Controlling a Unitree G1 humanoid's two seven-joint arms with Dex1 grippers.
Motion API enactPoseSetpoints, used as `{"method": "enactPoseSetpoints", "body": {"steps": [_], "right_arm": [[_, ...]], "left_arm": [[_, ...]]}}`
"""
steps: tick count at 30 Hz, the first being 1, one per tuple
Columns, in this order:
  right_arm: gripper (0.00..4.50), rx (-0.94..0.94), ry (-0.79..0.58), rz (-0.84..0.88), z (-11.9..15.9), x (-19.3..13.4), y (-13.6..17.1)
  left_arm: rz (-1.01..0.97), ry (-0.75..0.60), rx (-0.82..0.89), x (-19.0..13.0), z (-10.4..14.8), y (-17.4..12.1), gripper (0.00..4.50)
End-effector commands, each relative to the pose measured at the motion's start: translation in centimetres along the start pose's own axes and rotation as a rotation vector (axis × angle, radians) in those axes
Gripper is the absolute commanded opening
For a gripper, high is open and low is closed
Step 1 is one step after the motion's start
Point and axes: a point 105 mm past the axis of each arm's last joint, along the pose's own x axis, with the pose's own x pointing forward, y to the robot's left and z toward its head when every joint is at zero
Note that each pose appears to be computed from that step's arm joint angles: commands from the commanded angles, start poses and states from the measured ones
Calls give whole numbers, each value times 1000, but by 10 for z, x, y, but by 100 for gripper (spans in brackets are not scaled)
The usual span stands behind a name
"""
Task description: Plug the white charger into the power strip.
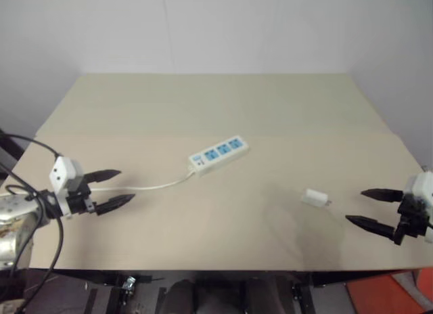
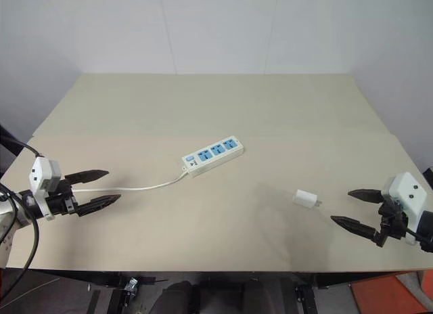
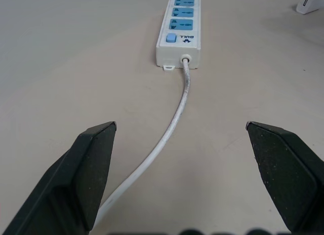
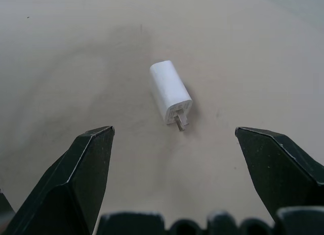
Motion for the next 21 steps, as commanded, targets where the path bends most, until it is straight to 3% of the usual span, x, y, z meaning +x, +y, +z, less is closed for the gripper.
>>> {"method": "enactPoseSetpoints", "body": {"steps": [1, 13, 21], "right_arm": [[450, -40, -12, -40, 12, -9, -6], [450, -33, -8, -47, 10, -9, -4], [450, -85, -75, -47, 35, 1, -4]], "left_arm": [[9, -13, 45, -1, 7, 3, 448], [17, -20, 55, 0, 7, 7, 448], [-12, -202, -48, 15, 15, 21, 448]]}}
